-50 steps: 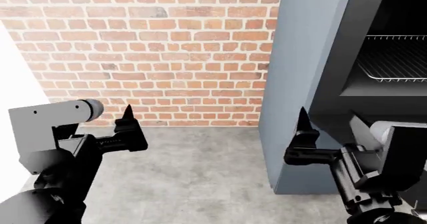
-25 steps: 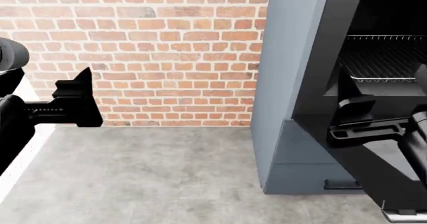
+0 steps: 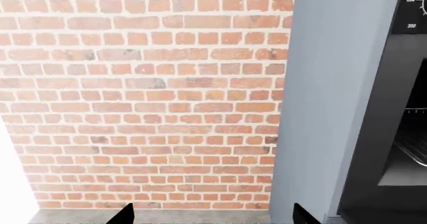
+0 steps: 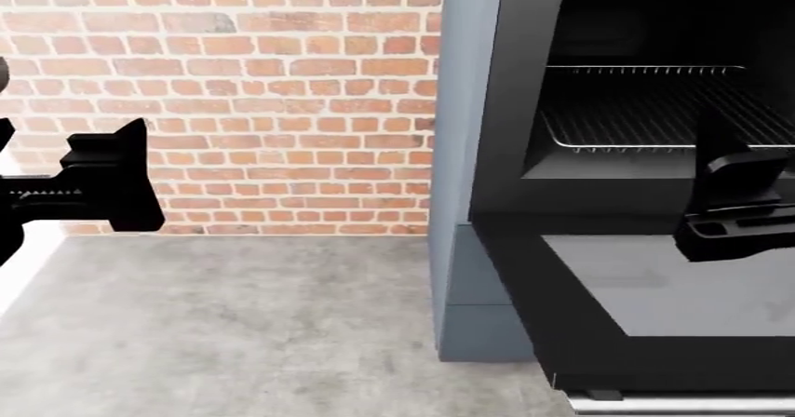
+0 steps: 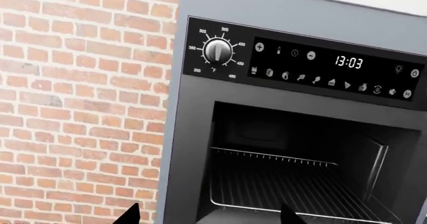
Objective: Fully slide the oven rack out.
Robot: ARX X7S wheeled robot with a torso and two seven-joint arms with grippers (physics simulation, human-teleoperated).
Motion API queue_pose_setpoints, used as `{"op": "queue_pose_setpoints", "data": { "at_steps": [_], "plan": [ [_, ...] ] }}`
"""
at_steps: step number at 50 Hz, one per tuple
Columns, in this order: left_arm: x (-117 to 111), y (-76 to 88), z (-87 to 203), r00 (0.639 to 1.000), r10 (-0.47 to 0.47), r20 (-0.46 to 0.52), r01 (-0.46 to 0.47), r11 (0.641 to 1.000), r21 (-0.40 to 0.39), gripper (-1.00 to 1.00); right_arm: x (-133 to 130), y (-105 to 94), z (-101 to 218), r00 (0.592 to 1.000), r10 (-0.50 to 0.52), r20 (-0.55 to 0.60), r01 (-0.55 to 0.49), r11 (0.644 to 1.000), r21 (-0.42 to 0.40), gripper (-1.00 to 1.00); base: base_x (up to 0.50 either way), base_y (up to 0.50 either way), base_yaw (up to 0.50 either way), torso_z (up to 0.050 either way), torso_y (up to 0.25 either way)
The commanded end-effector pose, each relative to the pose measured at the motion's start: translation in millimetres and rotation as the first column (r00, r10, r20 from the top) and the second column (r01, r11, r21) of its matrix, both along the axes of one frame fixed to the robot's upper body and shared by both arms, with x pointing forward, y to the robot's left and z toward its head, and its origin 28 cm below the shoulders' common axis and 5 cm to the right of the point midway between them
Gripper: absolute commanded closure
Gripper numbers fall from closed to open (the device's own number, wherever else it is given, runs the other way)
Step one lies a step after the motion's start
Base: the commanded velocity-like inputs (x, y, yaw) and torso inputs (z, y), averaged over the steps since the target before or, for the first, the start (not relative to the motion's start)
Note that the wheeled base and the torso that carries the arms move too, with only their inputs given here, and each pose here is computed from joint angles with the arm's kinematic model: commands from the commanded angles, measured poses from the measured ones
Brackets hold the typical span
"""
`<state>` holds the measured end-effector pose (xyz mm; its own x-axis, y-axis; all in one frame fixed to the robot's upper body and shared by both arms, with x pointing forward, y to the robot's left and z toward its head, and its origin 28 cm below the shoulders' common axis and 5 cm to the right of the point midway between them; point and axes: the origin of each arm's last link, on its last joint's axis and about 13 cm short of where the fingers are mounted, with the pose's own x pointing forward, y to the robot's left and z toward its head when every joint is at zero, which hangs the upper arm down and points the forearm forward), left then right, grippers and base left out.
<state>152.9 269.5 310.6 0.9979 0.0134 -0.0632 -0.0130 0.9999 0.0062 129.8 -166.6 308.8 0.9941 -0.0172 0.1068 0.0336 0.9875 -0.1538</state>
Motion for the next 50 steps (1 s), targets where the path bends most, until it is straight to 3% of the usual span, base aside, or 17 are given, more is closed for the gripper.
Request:
{"op": "queue_pose_setpoints", "data": {
  "at_steps": [1,50],
  "plan": [
    [0.9,-4.3,9.8,1.000,-0.003,-0.008,0.003,1.000,0.007,-1.00,0.5,-3.6,-0.7,0.999,-0.017,-0.028,0.017,1.000,-0.001,-1.00,0.00,-0.50,0.00,0.000,0.000],
    [5.2,-13.7,9.2,0.999,-0.047,-0.014,0.047,0.999,-0.014,-1.00,3.3,-4.0,-5.2,0.998,-0.024,-0.055,0.024,1.000,0.015,-1.00,0.00,-0.50,0.00,0.000,0.000]
  ]
}}
